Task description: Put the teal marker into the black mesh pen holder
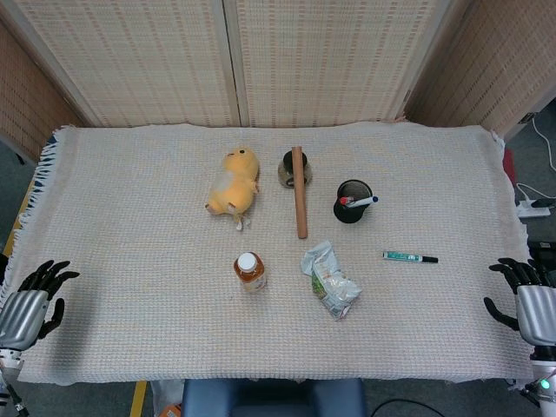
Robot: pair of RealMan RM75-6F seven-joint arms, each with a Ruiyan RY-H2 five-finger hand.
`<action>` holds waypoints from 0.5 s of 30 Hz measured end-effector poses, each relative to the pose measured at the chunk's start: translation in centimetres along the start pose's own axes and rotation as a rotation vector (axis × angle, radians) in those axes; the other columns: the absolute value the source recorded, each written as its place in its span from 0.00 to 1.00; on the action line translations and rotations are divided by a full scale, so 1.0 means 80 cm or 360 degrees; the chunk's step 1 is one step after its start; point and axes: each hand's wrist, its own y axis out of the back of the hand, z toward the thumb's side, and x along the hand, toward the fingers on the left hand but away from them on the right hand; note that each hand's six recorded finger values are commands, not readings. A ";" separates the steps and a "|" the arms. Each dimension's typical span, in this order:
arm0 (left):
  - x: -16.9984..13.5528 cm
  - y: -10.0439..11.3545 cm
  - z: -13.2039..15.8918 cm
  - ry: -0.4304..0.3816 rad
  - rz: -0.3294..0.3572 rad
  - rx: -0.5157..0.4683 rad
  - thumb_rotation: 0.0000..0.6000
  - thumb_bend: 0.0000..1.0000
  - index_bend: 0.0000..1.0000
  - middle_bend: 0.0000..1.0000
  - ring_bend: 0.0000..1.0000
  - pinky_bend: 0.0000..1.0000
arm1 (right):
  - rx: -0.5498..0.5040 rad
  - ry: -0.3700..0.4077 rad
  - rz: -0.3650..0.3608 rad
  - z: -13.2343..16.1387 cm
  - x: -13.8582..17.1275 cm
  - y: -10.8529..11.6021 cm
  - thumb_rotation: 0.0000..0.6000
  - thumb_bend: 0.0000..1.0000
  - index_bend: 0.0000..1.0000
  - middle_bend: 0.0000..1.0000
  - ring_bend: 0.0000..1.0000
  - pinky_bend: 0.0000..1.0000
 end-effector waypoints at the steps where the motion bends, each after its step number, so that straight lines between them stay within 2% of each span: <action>1: 0.000 0.001 0.000 -0.0001 0.0003 -0.0001 1.00 0.63 0.25 0.09 0.01 0.14 | -0.0002 0.0002 -0.0001 0.000 0.000 0.000 1.00 0.18 0.31 0.23 0.22 0.16; 8: -0.004 0.006 0.005 -0.0027 0.0033 0.0002 1.00 0.63 0.25 0.09 0.01 0.14 | -0.0017 0.0014 -0.0017 0.002 0.002 0.004 1.00 0.18 0.31 0.23 0.22 0.16; 15: -0.003 0.001 0.006 -0.0037 0.0000 0.0017 1.00 0.63 0.25 0.09 0.01 0.14 | -0.0011 0.0006 -0.0024 0.003 0.003 0.006 1.00 0.18 0.31 0.23 0.22 0.16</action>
